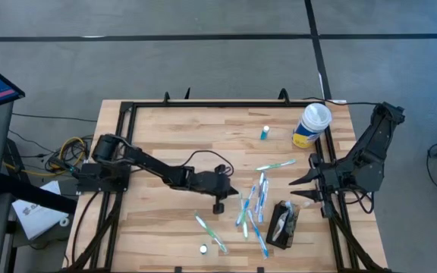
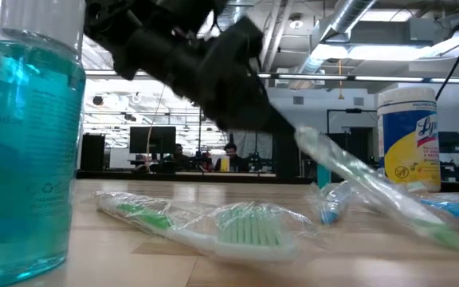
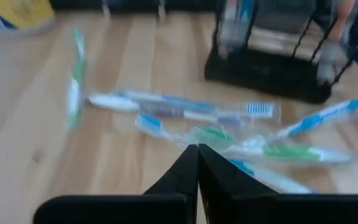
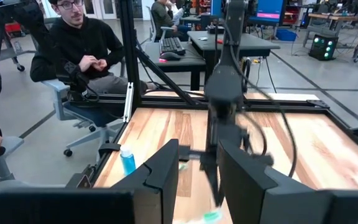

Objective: Pick & Place toothbrushing station
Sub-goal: Put the green toothbrush into the black wire organizer

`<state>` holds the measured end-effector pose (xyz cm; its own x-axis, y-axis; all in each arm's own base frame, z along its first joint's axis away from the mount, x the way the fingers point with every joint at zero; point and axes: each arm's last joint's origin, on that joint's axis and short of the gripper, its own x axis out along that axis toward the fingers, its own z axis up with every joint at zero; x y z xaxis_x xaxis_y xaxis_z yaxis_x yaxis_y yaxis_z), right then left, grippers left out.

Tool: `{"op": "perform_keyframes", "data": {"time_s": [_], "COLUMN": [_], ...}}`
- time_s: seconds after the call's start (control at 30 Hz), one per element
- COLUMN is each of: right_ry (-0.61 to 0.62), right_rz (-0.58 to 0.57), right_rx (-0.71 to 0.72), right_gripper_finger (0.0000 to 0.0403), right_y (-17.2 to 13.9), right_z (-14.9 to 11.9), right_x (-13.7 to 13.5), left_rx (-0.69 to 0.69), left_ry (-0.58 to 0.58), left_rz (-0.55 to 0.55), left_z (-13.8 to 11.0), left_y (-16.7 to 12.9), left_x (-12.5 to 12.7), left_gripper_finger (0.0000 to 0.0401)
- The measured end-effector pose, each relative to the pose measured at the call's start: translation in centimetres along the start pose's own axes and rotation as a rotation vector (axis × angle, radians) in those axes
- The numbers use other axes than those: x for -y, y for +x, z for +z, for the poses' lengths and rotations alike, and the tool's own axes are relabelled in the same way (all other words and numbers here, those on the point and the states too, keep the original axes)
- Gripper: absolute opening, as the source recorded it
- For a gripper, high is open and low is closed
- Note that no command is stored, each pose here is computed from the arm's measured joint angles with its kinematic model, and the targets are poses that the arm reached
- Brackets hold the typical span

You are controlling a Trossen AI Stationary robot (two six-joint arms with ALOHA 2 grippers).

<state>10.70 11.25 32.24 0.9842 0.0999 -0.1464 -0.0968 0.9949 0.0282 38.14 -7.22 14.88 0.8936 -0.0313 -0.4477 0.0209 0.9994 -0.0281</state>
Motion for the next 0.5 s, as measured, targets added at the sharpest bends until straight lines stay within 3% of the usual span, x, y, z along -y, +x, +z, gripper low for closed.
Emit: {"op": "perform_keyframes", "data": {"time_s": [0.27,0.5], "right_ry": [0.004,0.006], "right_rz": [-0.009,-0.055], "right_rx": [-0.012,-0.015], "right_gripper_finger": [0.0103,0.0103], "right_y": [0.4,0.9], "right_z": [-0.2,-0.2], "right_x": [-0.2,0.2], "left_rx": [0.212,0.357], "left_ry": [0.105,0.165], "left_rz": [0.058,0.108], "left_z": [5.7,8.6], "left_y": [-4.7,-7.6], "left_x": [0.6,0.6], "left_gripper_finger": [0.0,0.0]}}
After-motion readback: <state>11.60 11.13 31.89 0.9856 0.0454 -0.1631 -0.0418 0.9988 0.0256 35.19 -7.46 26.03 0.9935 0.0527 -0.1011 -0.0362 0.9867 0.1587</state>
